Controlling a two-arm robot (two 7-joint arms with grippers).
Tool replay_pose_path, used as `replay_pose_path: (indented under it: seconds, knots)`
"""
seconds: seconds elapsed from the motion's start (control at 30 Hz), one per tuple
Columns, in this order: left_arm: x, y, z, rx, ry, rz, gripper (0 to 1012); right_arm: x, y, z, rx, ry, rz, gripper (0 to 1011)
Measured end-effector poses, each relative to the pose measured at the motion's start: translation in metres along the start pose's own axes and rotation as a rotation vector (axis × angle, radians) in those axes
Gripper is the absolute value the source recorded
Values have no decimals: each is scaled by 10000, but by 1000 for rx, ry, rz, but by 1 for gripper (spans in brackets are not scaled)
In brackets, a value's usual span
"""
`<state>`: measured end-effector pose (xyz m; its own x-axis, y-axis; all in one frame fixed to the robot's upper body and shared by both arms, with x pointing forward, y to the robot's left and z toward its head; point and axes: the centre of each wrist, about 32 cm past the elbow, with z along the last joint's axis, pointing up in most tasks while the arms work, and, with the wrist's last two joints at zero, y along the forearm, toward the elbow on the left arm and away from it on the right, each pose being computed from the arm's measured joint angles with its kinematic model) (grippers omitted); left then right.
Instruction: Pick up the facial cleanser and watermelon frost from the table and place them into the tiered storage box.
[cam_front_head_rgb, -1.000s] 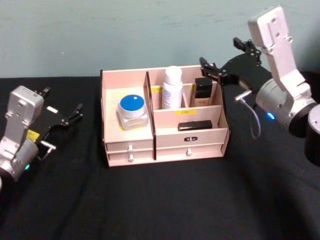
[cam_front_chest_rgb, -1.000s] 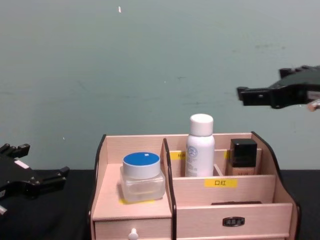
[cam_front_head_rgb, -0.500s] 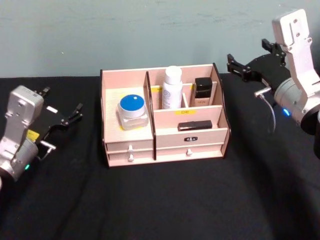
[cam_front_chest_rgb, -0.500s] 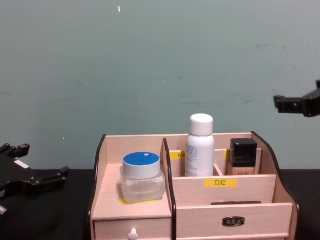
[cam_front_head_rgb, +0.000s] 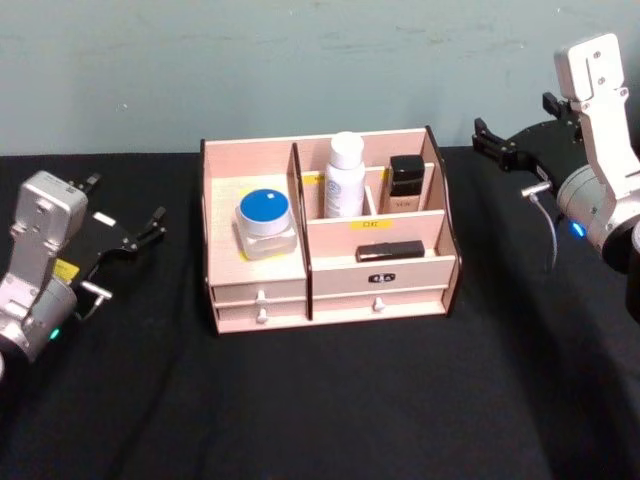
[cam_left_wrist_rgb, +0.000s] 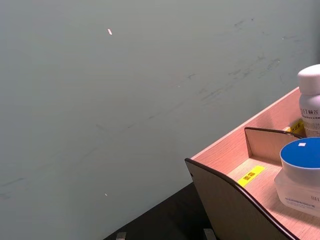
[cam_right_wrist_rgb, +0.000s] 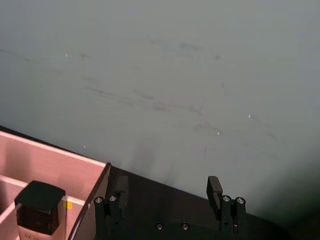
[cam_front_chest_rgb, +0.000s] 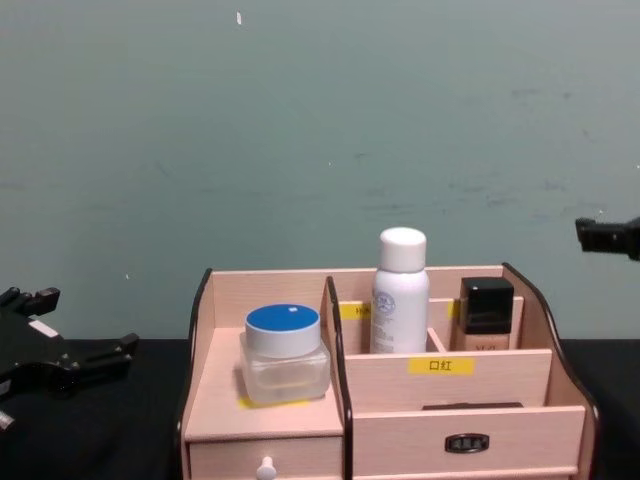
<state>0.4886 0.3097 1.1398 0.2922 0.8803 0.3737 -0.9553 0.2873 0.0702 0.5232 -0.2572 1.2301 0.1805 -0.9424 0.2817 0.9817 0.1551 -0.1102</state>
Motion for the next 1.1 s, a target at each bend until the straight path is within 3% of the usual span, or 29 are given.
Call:
replay_pose_path:
  seconds: [0.33,1.1]
  knots:
    - [0,0,0,0,0,0,1001,-44,36,-134,-45,8,-10,1002]
    - [0,0,0,0,0,0,1001,-43,35,-123,-44,6,-7,1003]
